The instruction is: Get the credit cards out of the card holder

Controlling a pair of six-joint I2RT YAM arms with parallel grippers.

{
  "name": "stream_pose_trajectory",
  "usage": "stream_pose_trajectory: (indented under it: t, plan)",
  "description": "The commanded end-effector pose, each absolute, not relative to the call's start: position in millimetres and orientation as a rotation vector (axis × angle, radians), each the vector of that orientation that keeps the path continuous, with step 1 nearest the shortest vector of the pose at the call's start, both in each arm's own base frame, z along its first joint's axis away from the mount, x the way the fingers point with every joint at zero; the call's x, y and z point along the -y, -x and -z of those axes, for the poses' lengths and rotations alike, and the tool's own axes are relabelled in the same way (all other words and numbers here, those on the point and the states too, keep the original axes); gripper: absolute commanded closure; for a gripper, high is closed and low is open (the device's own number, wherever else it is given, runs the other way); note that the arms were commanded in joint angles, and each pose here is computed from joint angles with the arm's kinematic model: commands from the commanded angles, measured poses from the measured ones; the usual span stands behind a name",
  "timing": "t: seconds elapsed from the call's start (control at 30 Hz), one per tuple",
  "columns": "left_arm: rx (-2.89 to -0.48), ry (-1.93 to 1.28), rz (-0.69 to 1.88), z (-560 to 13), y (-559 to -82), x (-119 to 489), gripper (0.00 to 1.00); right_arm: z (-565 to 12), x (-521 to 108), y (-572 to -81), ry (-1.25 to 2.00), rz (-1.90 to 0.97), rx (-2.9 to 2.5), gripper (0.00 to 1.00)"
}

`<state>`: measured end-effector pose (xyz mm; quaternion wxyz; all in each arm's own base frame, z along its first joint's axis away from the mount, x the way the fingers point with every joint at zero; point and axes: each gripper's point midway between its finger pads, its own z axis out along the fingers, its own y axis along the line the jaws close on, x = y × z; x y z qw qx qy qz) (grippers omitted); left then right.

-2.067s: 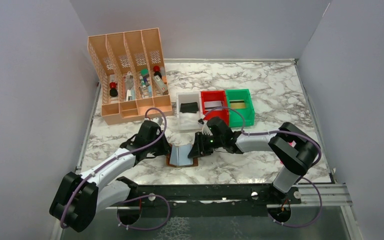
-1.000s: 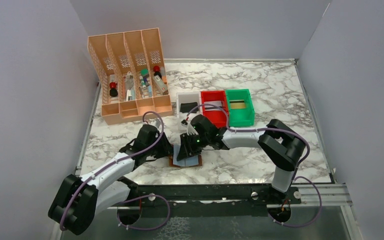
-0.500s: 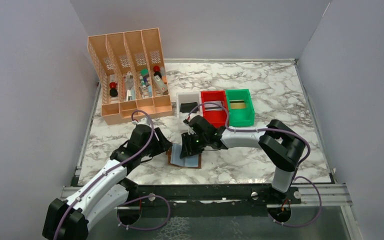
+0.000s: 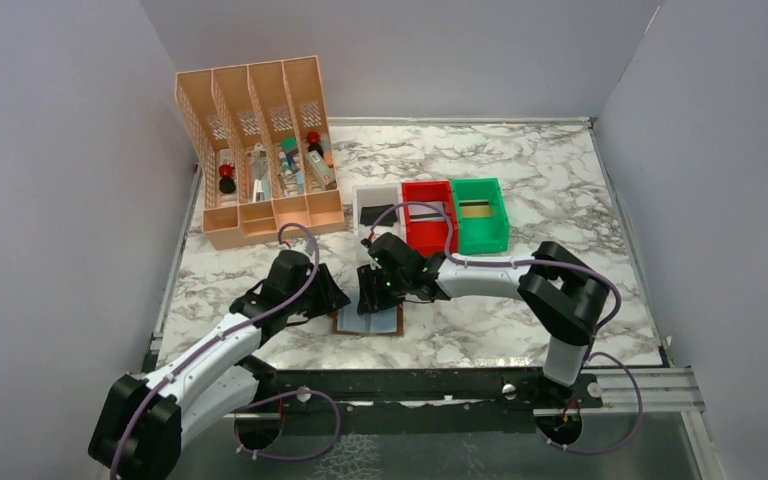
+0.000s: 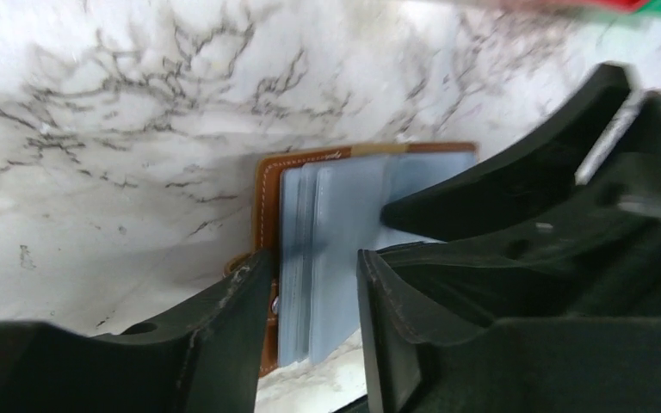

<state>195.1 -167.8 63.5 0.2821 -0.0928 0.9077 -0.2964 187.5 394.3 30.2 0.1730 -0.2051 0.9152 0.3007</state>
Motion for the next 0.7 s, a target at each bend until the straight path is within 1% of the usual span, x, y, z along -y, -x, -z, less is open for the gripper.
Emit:
stream_pose_trajectory:
  t: [0.0,0.13,0.3,0.47,0.67]
  plan:
    - [-2.481,0.19,0.878,-51,-185,180,0.59,-46,-381,-190,0.556,-0.798,-2.55,0.54]
    - [-2.515,0.201,0.84,-40,-183,176,0.66,-53,-367,-196,0.471,-0.731,-2.538,0.49]
    - [-2.51,0.207,0.845,-38,-182,176,0.66,-47,-349,-194,0.382,-0.666,-2.562,0.42]
    - [-2.502,0.203,0.845,-39,-183,175,0.66,-39,-336,-195,0.348,-0.596,-2.579,0.42]
    - [-2.51,0.197,0.848,-37,-183,177,0.66,-31,-336,-192,0.368,-0.581,-2.607,0.42]
